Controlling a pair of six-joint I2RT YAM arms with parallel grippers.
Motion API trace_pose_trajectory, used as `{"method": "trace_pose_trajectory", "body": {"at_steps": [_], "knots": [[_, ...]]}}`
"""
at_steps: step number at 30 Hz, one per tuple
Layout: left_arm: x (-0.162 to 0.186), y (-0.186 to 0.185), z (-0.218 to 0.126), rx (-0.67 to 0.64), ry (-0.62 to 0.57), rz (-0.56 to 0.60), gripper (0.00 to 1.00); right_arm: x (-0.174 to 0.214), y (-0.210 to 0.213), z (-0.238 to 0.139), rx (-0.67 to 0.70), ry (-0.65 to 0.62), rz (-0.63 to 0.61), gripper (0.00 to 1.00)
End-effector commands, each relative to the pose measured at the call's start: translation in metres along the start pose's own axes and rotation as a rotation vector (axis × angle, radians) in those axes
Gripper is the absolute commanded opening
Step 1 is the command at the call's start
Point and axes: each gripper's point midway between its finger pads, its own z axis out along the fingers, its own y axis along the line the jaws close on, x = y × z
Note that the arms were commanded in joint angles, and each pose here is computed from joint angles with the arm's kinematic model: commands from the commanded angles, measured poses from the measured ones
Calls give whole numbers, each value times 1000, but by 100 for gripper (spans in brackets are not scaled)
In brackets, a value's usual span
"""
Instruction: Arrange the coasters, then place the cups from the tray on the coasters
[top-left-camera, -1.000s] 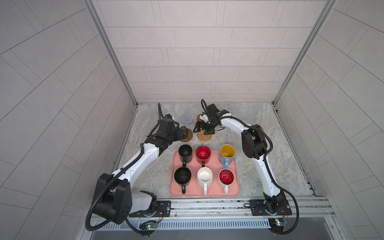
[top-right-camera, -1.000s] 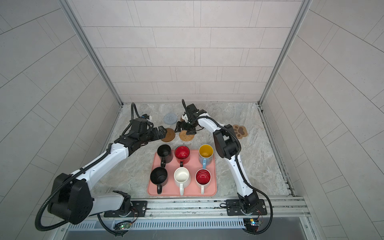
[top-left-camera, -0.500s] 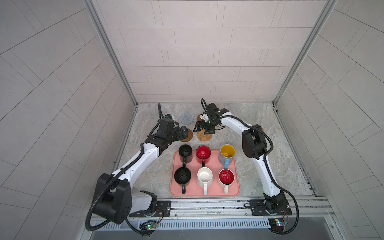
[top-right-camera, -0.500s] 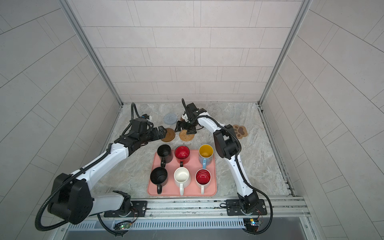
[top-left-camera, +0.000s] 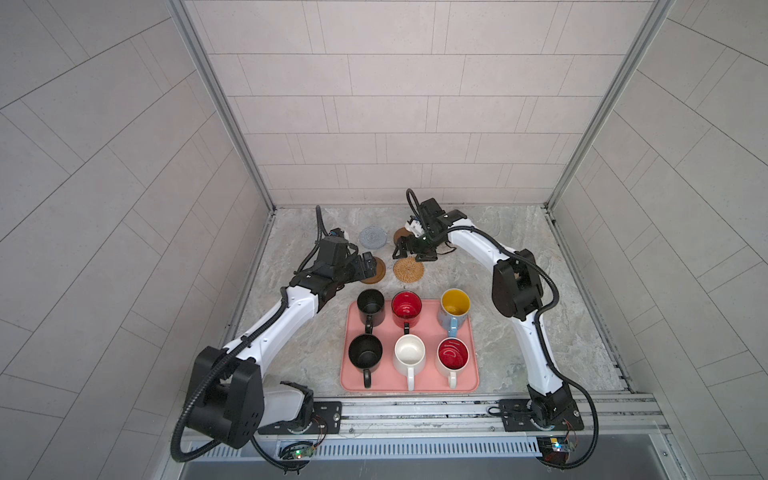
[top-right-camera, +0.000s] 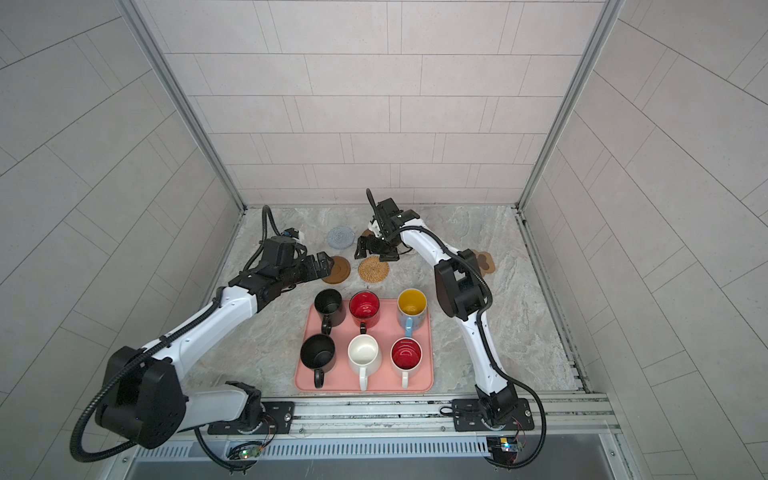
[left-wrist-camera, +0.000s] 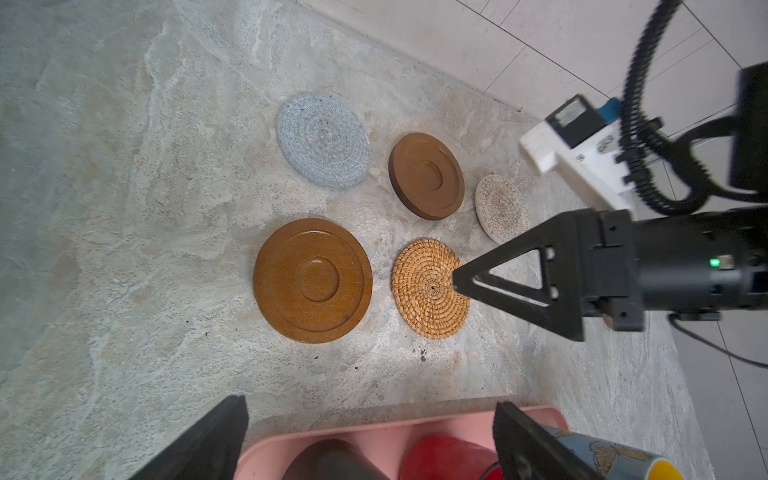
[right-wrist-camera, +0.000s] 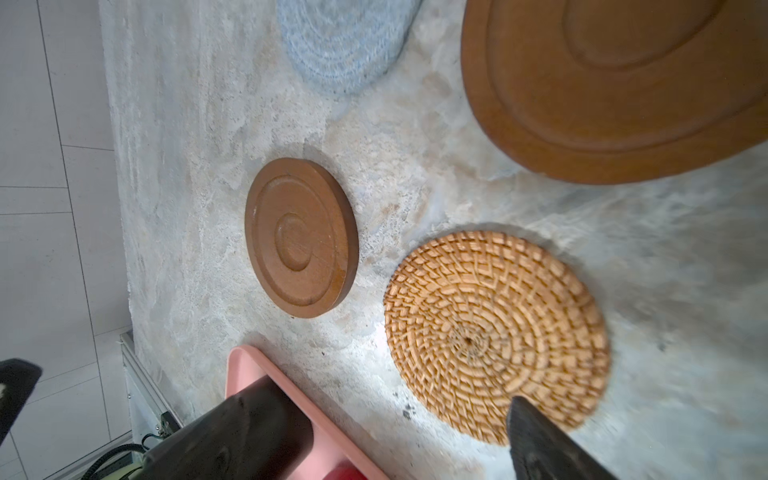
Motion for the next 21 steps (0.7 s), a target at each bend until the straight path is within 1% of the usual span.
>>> {"method": "trace_pose_trajectory", "body": {"at_steps": [1,11,21], "knots": [[-9,-2,-5,7,-35,-13,100,-1,-5,-42,61,-56,-39,99],[-10,-4,-6,15,-40,-17,100,12,-50,-79,122,-107,29,99],[-9,-4,-4,22,-38,-29,100,29,-107,-116,182,-150,126,99]]}}
